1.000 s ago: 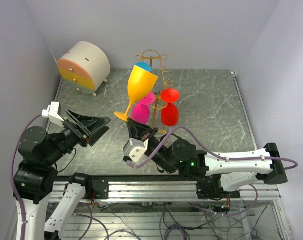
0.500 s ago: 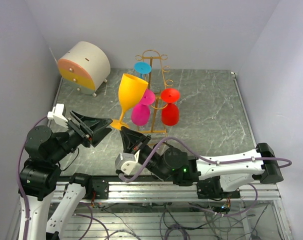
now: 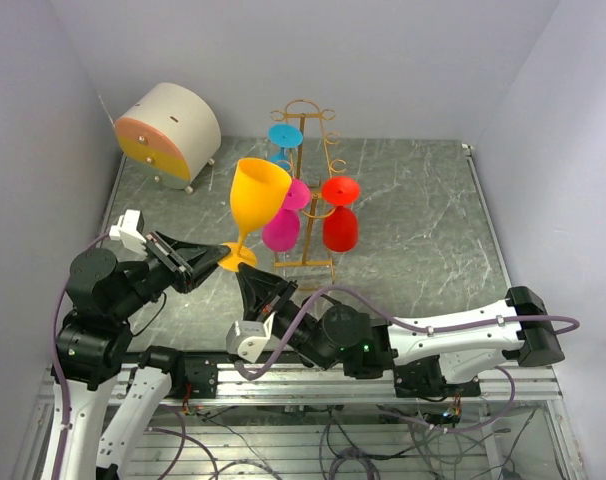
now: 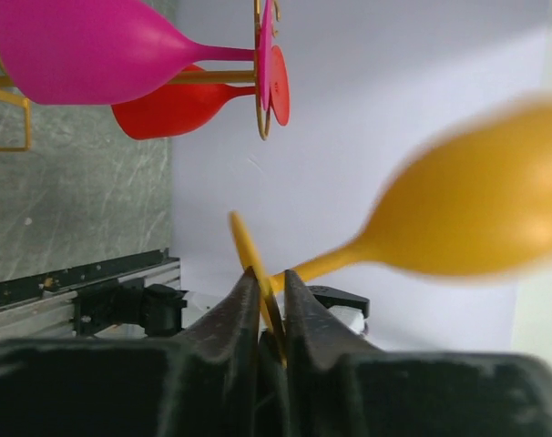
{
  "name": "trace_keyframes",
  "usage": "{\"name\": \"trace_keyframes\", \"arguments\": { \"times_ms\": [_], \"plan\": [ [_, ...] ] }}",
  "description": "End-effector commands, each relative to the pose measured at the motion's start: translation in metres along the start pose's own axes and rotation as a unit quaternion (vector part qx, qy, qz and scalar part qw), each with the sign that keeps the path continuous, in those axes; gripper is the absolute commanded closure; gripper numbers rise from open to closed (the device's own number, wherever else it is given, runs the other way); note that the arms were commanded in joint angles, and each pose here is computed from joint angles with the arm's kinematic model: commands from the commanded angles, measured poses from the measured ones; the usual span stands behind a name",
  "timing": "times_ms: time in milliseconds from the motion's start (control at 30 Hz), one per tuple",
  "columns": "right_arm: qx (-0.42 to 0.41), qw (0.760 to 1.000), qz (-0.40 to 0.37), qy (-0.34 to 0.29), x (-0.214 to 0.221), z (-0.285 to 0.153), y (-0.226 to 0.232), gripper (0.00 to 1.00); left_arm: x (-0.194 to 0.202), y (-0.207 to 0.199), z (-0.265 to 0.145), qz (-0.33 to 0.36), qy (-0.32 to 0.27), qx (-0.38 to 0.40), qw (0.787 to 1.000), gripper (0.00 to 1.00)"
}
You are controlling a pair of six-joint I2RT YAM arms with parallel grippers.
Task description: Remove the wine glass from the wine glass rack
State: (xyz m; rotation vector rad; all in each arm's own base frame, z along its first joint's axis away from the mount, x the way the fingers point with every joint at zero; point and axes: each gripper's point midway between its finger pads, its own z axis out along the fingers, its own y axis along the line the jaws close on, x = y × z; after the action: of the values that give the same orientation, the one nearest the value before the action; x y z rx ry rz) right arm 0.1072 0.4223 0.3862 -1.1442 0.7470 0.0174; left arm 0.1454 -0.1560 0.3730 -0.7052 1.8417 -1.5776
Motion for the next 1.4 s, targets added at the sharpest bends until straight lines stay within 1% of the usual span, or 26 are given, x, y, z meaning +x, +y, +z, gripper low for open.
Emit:
{"name": "trace_keyframes", "arguments": {
  "times_ms": [0,67,100,133,167,200,300,333,400,433,467,533,633,833,933,1033,1133,1200,1267,1300,1333,1367],
  "plan": [
    [0.018,1.000,0.021,-0.009,-0.007,-0.006,-0.008,1.00,0.013,-0.002,-0.002,0.000,0.035,0.016,0.999,0.92],
    [0.019,1.000,0.025,-0.001,-0.005,-0.010,-0.009,1.00,0.012,0.001,0.000,-0.001,0.035,0.015,0.999,0.93],
    [0.021,0.999,0.028,0.004,-0.003,-0.012,-0.010,0.96,0.011,0.002,0.001,0.000,0.035,0.017,0.999,0.93],
    [0.025,0.999,0.034,0.013,-0.002,-0.017,-0.012,0.92,0.011,0.002,0.001,0.002,0.034,0.021,0.999,0.93],
    [0.029,0.998,0.042,0.021,0.000,-0.020,-0.015,0.87,0.010,0.002,0.001,0.005,0.030,0.023,0.999,0.93],
    [0.035,0.998,0.052,0.031,0.001,-0.025,-0.017,0.78,0.009,0.002,0.001,0.007,0.026,0.025,0.999,0.93],
    [0.046,0.993,0.086,0.068,0.008,-0.044,-0.023,0.63,0.005,0.000,0.000,0.018,0.008,0.040,0.999,0.93],
    [0.048,0.990,0.100,0.081,0.009,-0.050,-0.025,0.59,0.003,-0.002,-0.001,0.023,0.001,0.046,0.999,0.93],
    [0.051,0.983,0.134,0.111,0.013,-0.064,-0.031,0.58,-0.001,-0.005,-0.002,0.035,-0.015,0.058,0.998,0.93],
    [0.052,0.978,0.149,0.134,0.018,-0.071,-0.033,0.52,-0.004,-0.006,-0.003,0.043,-0.026,0.063,0.997,0.93],
    [0.053,0.971,0.175,0.153,0.021,-0.076,-0.036,0.51,-0.006,-0.007,-0.003,0.051,-0.034,0.065,0.996,0.93],
    [0.046,0.956,0.219,0.189,0.029,-0.086,-0.037,0.50,-0.011,-0.006,-0.003,0.070,-0.050,0.064,0.994,0.93],
    [0.052,0.941,0.241,0.230,0.039,-0.101,-0.048,0.50,-0.019,-0.004,-0.003,0.099,-0.074,0.060,0.990,0.93],
    [0.089,0.913,0.314,0.243,0.045,-0.109,-0.093,0.44,-0.032,0.005,-0.003,0.152,-0.109,0.036,0.982,0.93],
    [0.110,0.897,0.351,0.244,0.064,-0.100,-0.122,0.44,-0.035,0.010,-0.002,0.164,-0.114,0.026,0.980,0.93],
    [0.133,0.887,0.364,0.251,0.087,-0.084,-0.149,0.45,-0.035,0.012,0.001,0.168,-0.109,0.023,0.979,0.93],
    [0.149,0.875,0.368,0.276,0.116,-0.060,-0.169,0.45,-0.036,0.015,0.002,0.172,-0.109,0.019,0.979,0.93],
    [0.159,0.860,0.388,0.292,0.142,-0.044,-0.186,0.45,-0.037,0.015,0.001,0.178,-0.113,0.016,0.977,0.93],
    [0.147,0.845,0.426,0.289,0.162,-0.028,-0.200,0.47,-0.039,0.017,0.001,0.187,-0.118,0.008,0.975,0.93],
    [0.133,0.838,0.447,0.285,0.169,-0.020,-0.203,0.49,-0.040,0.017,0.000,0.192,-0.121,0.005,0.974,0.93],
    [0.118,0.829,0.467,0.284,0.175,-0.015,-0.206,0.55,-0.041,0.017,0.000,0.198,-0.123,0.002,0.972,0.93],
    [0.107,0.819,0.486,0.285,0.183,-0.009,-0.209,0.65,-0.043,0.018,0.000,0.204,-0.125,-0.001,0.971,0.93]
  ]
}}
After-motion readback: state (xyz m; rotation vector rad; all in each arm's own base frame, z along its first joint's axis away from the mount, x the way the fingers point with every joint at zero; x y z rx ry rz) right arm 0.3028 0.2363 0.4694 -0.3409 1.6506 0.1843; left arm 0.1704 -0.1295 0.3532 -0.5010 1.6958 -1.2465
